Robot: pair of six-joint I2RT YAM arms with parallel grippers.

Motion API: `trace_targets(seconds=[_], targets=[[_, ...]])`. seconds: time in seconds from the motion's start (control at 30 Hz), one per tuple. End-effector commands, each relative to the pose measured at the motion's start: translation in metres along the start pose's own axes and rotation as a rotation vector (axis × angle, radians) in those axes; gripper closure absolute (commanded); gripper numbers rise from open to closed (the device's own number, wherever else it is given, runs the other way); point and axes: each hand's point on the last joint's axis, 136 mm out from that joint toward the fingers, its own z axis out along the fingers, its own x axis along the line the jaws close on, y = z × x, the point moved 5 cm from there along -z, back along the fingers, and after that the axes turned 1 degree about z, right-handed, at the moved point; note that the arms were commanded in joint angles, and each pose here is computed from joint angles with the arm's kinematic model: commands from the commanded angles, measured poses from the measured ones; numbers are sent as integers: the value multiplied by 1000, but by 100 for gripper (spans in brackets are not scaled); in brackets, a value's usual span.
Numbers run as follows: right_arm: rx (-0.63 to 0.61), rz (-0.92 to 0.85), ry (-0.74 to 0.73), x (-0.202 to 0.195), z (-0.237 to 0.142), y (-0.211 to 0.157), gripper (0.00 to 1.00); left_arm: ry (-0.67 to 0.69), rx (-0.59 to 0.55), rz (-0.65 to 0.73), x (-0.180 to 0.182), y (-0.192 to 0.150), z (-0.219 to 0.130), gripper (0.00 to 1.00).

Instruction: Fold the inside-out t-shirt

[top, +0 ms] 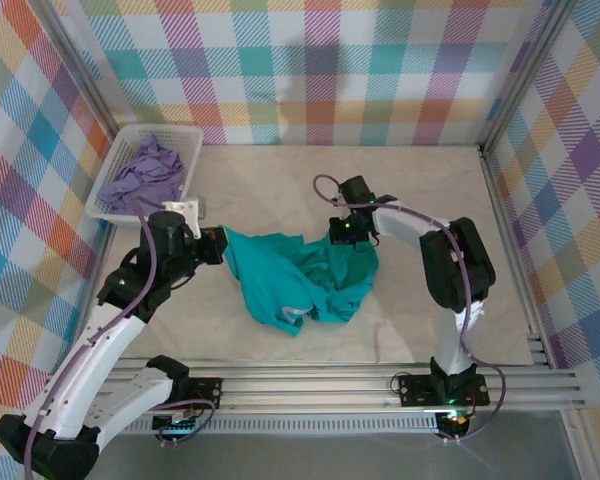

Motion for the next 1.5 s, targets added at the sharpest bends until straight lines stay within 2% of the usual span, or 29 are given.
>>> trace_targets(seconds=[0.0,0.13,0.23,0.37,0.47,0.6,0.73,0.87,0.93,1.0,1.1,1.2,1.47], targets=[[-274,-19,74,1,-105,53,100,-1,-114,-47,-2,42,-25,100],[-514,23,137,-6,-220,54,100,1,-269,-77,-4,97,-63,100],[-641,25,115,-8,-279,44,100,2,-354,-73,-7,128,-84,100],[-735,24,83,-10,-319,37,100,39,-444,-48,-5,159,-105,100],[-749,35,55,-14,-326,32,100,69,-474,-21,-3,168,-115,100],[-636,110,93,-22,-292,19,100,118,-426,18,8,153,-108,100],[-494,225,90,-48,-222,4,92,165,-297,13,28,113,-82,100],[-330,315,-38,-86,-155,-12,81,113,-111,-36,48,46,-39,100],[-299,282,-29,-78,-138,-26,73,72,-43,-74,52,18,-27,100],[-241,177,-54,-54,-122,-46,63,43,-20,-111,54,0,-21,100],[-91,99,-33,-21,-96,-77,55,18,1,-128,55,-12,-16,100],[-8,73,-51,-6,-81,-103,51,30,20,-135,57,-14,-14,100],[128,83,-176,-11,-49,-150,54,25,9,-134,56,-10,-14,100]])
